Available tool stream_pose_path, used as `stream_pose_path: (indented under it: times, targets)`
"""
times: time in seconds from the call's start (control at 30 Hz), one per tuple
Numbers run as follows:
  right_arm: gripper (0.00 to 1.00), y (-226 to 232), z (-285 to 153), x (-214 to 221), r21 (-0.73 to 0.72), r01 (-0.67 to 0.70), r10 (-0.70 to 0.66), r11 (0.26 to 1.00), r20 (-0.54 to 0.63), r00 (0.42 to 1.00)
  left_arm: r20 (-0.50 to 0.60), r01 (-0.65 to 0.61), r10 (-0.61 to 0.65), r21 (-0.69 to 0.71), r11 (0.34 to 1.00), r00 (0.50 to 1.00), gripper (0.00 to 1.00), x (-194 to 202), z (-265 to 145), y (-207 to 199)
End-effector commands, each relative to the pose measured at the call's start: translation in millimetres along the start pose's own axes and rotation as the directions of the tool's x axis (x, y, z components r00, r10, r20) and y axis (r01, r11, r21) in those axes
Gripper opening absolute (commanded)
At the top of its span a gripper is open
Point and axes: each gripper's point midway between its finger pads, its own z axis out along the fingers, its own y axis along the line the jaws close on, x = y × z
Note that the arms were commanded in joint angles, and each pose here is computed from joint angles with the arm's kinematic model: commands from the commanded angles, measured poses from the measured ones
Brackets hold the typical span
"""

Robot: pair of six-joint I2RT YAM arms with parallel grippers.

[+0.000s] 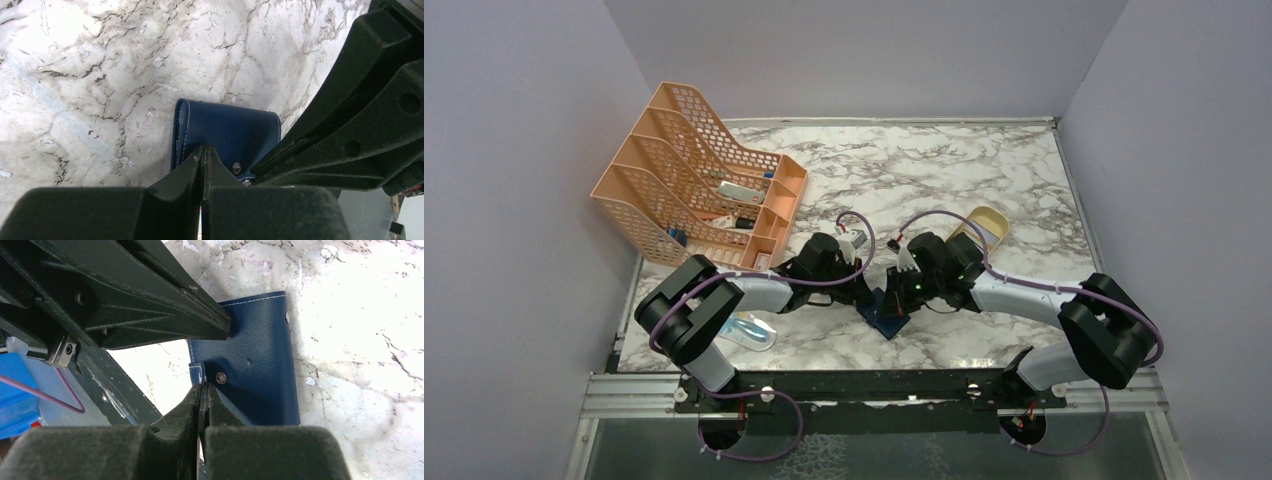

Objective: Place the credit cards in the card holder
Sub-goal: Close the card holder at the center of the board.

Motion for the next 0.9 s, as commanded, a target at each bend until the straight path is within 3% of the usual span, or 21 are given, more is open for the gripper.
stream_pose_path:
  times: [0.0,0.57,0.87]
  targets:
    - [0.01,-9,1,0,0.062,-0.042,0.041,0.997,0.014,0.999,-0.026,0.017,-0.019,-0.062,0.998,0.999,0.04,14,-2,15]
    - [0.01,-43,6,17,0.216,-0.125,0.128,0.968,-0.001,0.992,-0.030,0.016,-0.019,-0.076,0.997,0.999,0.06,15,-1,19]
    - [0.01,-56,8,30,0.271,-0.151,0.163,0.951,-0.024,0.986,0.036,0.033,-0.031,-0.051,0.998,0.999,0.12,-5,-13,0]
